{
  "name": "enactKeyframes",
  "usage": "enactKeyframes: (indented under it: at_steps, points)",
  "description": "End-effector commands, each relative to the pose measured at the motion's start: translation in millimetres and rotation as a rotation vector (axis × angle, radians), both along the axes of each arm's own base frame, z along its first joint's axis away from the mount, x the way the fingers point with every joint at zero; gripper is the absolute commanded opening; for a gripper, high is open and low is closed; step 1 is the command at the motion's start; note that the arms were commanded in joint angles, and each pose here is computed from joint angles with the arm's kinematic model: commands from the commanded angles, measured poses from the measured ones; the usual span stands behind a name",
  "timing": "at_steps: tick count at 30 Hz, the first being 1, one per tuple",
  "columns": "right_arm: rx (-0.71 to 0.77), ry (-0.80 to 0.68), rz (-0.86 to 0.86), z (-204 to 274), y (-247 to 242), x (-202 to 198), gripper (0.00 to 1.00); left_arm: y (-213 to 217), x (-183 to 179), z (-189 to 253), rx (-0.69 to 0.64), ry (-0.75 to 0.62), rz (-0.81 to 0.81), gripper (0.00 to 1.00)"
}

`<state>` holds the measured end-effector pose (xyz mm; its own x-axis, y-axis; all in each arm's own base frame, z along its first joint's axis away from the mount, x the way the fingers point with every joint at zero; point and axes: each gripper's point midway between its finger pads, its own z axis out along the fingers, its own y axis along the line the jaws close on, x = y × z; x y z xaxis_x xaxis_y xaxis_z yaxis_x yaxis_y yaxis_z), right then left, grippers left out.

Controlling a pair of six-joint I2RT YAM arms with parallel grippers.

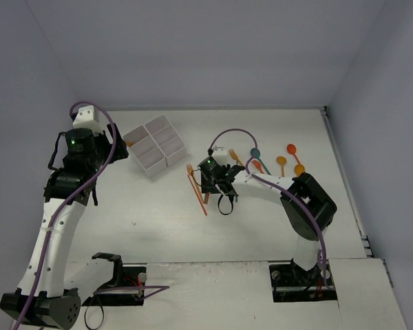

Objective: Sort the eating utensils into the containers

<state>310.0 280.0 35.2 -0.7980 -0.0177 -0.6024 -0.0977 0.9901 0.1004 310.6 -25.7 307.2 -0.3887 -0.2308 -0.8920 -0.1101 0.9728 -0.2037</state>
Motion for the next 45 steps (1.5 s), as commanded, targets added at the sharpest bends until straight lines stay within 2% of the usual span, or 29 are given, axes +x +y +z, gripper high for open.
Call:
enactKeyframes:
  at_steps: [1,22,29,34,38,45]
  points:
    - [-0.001,-0.045,-0.026,9,8,12,0.53,-1,2,17,-0.021,-0.050,-0.002,0.73]
    - [-0.076,0.004,-0.050,-20,-21,-10,0.52,-3,3,12,-0.028,-0.038,-0.005,0.73]
    - [-0.086,0.003,-0.037,-18,-28,-14,0.48,-3,3,10,-0.031,-0.035,-0.005,0.73]
    - [-0.091,-0.009,0.014,-8,-30,-15,0.46,-4,2,11,-0.034,-0.036,-0.009,0.73]
    - [-0.072,-0.062,0.055,16,-24,-7,0.46,-3,3,13,-0.034,-0.039,-0.007,0.73]
    - [-0.046,-0.122,0.011,43,-29,23,0.47,-6,5,13,-0.045,-0.037,-0.013,0.73]
